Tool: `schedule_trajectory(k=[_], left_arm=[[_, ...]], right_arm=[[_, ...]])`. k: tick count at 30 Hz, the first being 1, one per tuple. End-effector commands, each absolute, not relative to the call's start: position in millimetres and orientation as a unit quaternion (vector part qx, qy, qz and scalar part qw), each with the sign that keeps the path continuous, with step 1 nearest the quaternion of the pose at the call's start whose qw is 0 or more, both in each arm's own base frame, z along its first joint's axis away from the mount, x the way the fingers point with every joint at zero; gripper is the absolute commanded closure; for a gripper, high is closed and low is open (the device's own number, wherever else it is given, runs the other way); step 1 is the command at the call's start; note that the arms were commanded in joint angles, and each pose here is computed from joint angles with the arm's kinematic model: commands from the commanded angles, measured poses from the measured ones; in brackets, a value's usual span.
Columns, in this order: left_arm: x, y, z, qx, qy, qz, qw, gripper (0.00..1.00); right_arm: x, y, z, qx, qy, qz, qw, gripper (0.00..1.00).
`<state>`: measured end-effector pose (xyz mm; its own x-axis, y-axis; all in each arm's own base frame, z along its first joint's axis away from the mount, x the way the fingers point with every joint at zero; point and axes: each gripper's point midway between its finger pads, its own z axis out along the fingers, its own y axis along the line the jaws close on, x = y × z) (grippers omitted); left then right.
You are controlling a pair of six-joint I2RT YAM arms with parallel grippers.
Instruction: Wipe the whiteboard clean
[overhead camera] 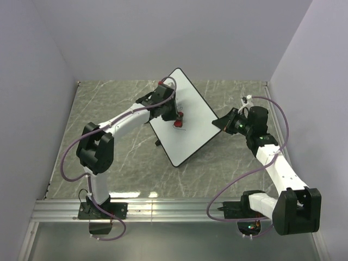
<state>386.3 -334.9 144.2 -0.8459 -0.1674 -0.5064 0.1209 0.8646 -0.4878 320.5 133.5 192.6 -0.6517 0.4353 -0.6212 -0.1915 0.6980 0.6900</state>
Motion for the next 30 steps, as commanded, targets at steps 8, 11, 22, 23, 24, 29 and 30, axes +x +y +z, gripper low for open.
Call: schedule_trajectory(k=[8,11,22,23,24,29,30], left_arm=[[346.0,-287.3,21.8,-0.031,0.974,-0.153,0.164,1.00],[334.8,-309.2,39.4,-0.003,0.970,-0.167,0.177,1.00],[291.5,-397.4,107.1,0.084,0.946,-0.230,0.211,1.00],[292.2,-395.4,109.1,0.082,0.945,-0.230,0.216,1.00],[290.7,-390.2,102.0,0.078,0.948,-0.223,0.212,1.00],[304.1,-360.8,77.0,0.036,0.952,-0.235,0.194,1.00],[301.3,-345.0,58.8,0.025,0.958,-0.220,0.180,1.00]], right_arm=[[310.9,127.9,156.3,0.084,0.869,0.330,0.359,1.00],[312.6,128.4,157.7,0.082,0.869,0.329,0.359,1.00],[311.5,133.6,155.3,0.078,0.871,0.334,0.351,1.00],[310.9,134.1,155.1,0.077,0.871,0.334,0.351,1.00],[309.9,134.0,155.4,0.077,0.871,0.334,0.351,1.00],[307.1,132.4,155.7,0.077,0.871,0.331,0.354,1.00],[306.0,132.5,156.7,0.077,0.871,0.331,0.355,1.00]])
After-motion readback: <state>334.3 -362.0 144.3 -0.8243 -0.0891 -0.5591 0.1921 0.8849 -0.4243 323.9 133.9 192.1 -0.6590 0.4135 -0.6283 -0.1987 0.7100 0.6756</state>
